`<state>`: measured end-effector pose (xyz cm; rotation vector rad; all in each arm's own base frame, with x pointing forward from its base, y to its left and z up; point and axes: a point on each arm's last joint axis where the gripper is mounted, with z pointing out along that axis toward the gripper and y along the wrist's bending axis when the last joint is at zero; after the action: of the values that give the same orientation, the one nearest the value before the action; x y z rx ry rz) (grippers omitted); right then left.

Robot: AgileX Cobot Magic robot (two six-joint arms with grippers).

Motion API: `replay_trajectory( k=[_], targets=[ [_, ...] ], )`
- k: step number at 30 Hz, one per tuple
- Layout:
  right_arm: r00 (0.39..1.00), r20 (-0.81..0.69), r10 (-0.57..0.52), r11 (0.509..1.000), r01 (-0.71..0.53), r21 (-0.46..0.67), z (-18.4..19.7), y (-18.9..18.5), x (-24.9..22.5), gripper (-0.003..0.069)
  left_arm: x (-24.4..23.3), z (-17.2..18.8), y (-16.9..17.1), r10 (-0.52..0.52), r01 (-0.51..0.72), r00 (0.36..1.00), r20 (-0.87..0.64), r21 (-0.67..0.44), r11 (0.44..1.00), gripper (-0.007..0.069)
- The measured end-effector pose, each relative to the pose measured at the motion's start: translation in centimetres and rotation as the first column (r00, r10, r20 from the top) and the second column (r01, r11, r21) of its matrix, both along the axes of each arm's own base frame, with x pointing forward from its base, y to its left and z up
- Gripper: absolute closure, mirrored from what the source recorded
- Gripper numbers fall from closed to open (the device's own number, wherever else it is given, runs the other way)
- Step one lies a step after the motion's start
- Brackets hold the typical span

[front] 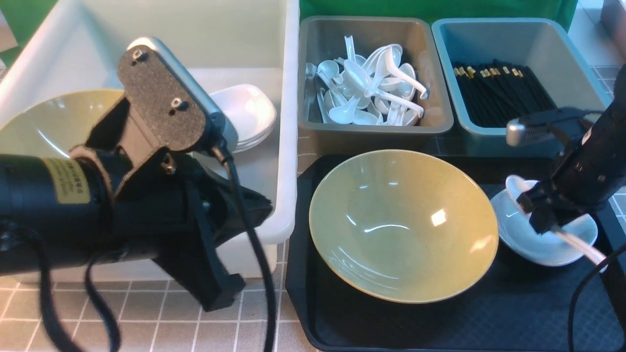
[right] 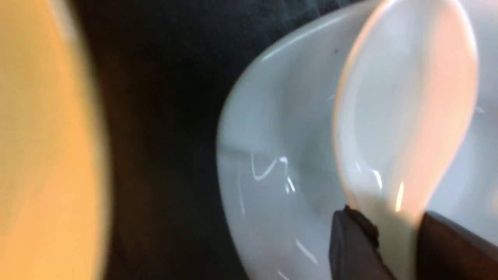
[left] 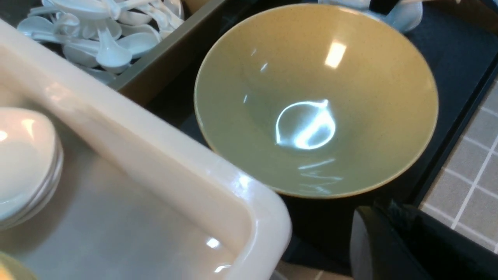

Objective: On grey table put chopsticks spoon bowls plates into blue grey white boxes.
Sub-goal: 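Reach down and grasp the white spoon resting in the bowl with the right gripper, then place the white spoon into the bin of spoons with the right gripper, then grasp the large bowl on the tray by its rim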

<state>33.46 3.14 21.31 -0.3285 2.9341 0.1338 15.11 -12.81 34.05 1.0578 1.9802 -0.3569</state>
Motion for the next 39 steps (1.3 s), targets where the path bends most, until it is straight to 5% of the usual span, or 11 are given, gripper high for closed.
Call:
replay_trajectory(
  k=[6, 11, 15, 20, 23, 31, 35, 39],
  targets=[
    [0.963, 0.265, 0.037, 0.999, -0.042, 0.014, 8.6, 1.0, -0.5, 0.0471, -0.8, 1.0, 1.8, 0.142, -0.142, 0.990, 0.006, -0.021, 0.990, 0.0636],
    [0.848, 0.523, 0.093, 0.988, -0.142, 0.056, 13.8, 5.3, 1.7, 0.0473, 1.3, -0.4, 1.2, 0.258, -0.258, 0.965, -0.039, 0.006, 0.966, 0.0636],
    [0.726, 0.686, 0.043, 0.977, -0.175, 0.124, 14.7, 9.5, 5.8, 0.0473, 2.9, -1.4, 0.0, 0.262, -0.262, 0.964, -0.045, 0.002, 0.965, 0.0636],
    [0.662, 0.749, -0.019, 0.969, -0.172, 0.176, 12.2, 12.2, 10.6, 0.0473, 3.2, -1.6, -0.4, 0.263, -0.264, 0.963, -0.053, -0.020, 0.964, 0.0636],
    [0.670, 0.741, -0.041, 0.968, -0.158, 0.197, 9.9, 13.3, 13.3, 0.0444, 2.9, -1.4, -0.2, 0.270, -0.271, 0.958, -0.100, 0.010, 0.963, 0.0636],
    [0.802, 0.598, 0.002, 0.968, -0.151, 0.198, 10.8, 13.7, 13.6, 0.0132, 2.8, 3.2, 0.0, 0.251, -0.222, 0.954, -0.165, 0.176, 0.959, 0.0636],
    [0.826, 0.555, 0.099, 0.966, -0.213, 0.145, 14.8, 13.1, 11.0, 0.0117, 4.5, 6.0, -1.4, 0.199, -0.170, 0.970, -0.142, 0.190, 0.967, 0.0636],
    [0.829, 0.500, 0.251, 0.945, -0.323, 0.060, 19.8, 11.8, 6.1, 0.0195, 7.8, 6.5, -4.6, 0.109, -0.075, 0.980, -0.166, 0.199, 0.977, 0.0629]
  ],
)
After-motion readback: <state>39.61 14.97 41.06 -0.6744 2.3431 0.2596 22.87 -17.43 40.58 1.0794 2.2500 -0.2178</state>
